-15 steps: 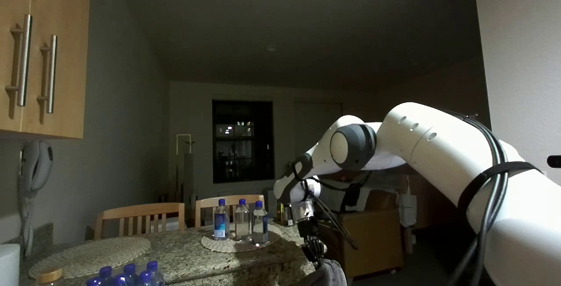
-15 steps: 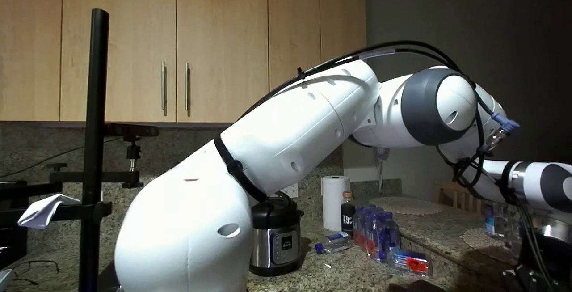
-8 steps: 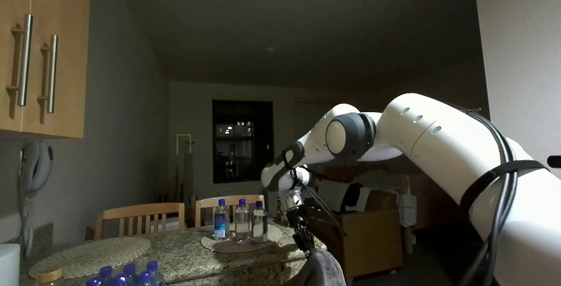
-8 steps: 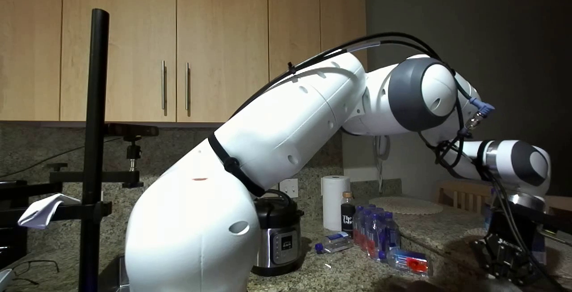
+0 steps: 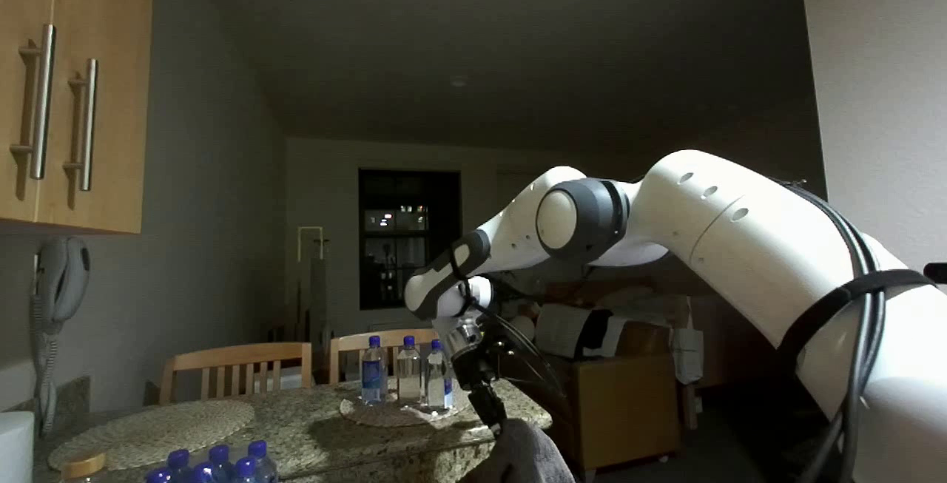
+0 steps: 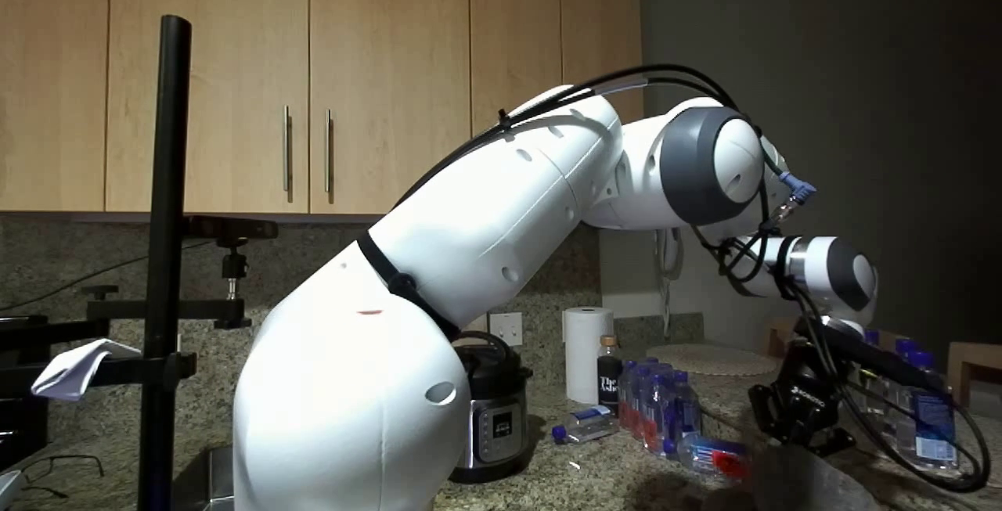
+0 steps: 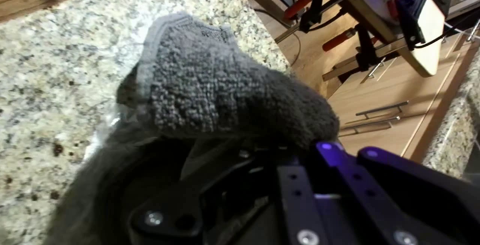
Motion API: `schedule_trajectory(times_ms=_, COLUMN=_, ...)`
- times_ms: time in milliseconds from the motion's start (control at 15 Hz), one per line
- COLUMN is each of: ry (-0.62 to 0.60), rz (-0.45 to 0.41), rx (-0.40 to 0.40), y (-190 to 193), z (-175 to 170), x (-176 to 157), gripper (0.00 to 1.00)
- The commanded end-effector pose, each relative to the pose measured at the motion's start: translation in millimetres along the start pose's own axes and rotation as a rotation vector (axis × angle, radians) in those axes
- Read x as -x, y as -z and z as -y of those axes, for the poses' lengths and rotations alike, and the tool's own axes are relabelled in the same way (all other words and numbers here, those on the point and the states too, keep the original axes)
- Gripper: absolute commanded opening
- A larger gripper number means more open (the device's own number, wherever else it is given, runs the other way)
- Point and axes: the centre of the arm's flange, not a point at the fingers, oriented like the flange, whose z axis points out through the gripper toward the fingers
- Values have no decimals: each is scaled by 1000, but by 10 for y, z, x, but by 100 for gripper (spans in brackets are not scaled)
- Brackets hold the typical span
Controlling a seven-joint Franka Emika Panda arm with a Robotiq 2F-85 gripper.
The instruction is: Fold the grey towel
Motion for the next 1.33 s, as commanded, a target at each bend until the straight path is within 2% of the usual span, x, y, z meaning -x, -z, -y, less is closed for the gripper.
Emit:
schedule_trajectory(times_ms=0, ry=45, rz=63, rx=-23, y=-154, z=457, x=-114, gripper=10)
schedule_trajectory(times_ms=733, ry=16, rz=120, rx=-18, y=-538, z=1209, x=-975, gripper=9)
schedule_trajectory(times_ms=1000, ry=-68, rz=93, rx=-32, y=-671, z=1369, x=-1246, gripper=9)
schedule_trajectory(times_ms=1267, ry=-153, rz=32, rx=-82, y=-726, z=1577, x=-1602, gripper=9)
